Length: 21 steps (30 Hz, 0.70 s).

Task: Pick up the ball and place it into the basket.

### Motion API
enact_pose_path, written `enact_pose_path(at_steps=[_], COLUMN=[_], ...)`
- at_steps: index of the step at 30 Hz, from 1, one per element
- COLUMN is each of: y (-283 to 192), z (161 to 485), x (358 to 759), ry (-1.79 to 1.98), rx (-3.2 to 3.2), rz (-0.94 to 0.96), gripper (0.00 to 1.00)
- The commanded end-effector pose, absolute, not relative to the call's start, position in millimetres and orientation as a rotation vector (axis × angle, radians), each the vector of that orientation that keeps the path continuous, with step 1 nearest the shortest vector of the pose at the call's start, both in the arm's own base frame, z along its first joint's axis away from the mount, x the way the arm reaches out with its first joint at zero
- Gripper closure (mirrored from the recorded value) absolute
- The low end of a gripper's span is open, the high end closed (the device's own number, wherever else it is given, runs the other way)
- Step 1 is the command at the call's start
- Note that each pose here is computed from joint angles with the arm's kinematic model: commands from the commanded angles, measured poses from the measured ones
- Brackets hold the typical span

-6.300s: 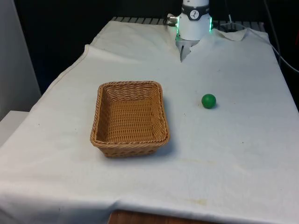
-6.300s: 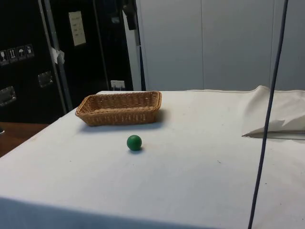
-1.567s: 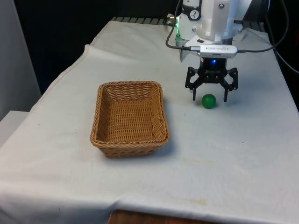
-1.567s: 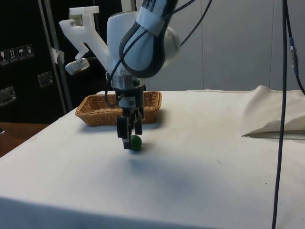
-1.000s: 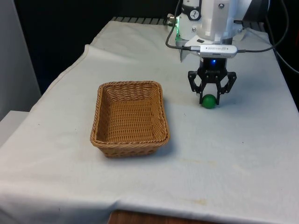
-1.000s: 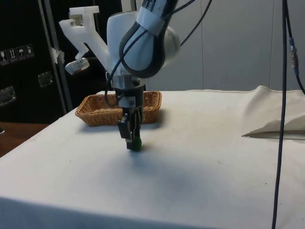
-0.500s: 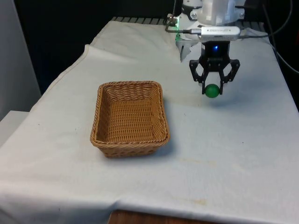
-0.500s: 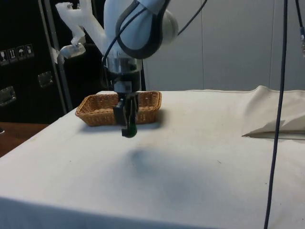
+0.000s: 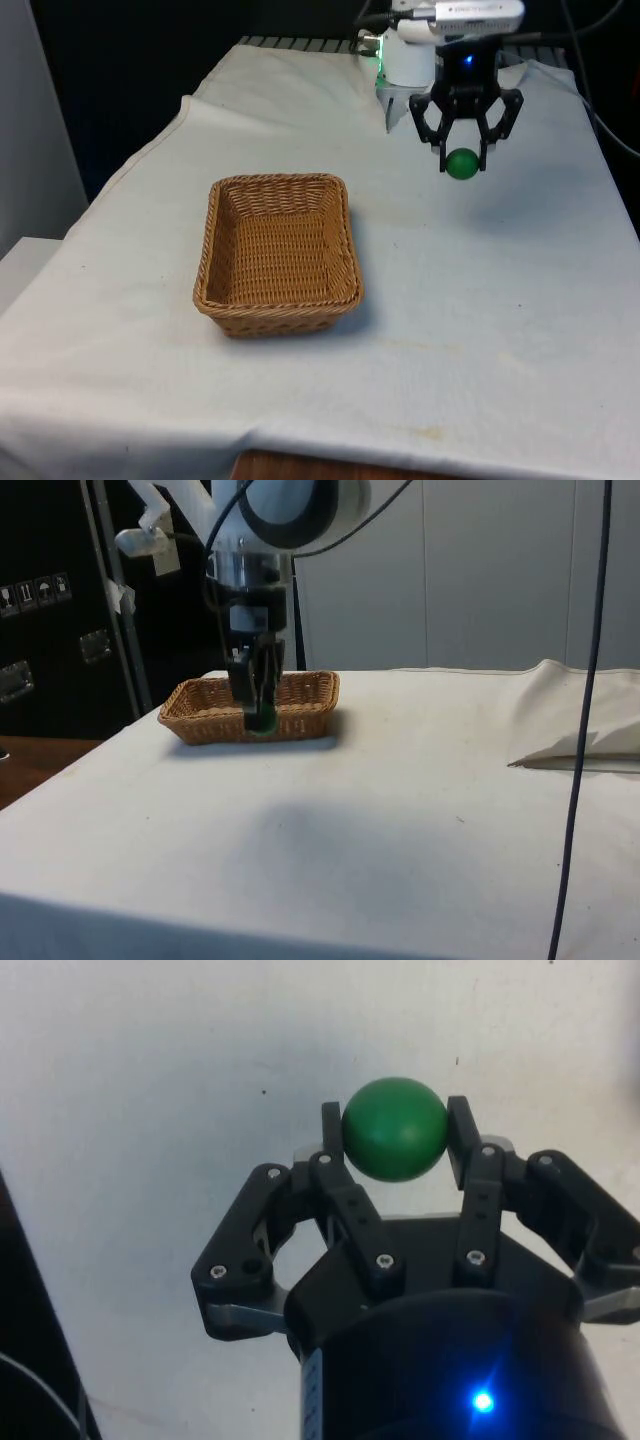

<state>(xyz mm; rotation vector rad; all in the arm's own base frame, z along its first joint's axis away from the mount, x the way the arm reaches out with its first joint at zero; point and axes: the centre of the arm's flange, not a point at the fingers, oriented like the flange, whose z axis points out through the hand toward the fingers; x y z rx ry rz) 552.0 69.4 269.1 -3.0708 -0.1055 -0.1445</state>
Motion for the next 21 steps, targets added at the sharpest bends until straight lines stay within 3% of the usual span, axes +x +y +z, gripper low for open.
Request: enact_pose_path(at_steps=[1, 21], y=[69.1, 55.4], z=[273.7, 343.3], x=[551.6, 564.8], ry=[-0.108, -0.178], rx=[-3.078, -3.045], rz=[-0.138, -0.174], gripper=[0.98, 0.98])
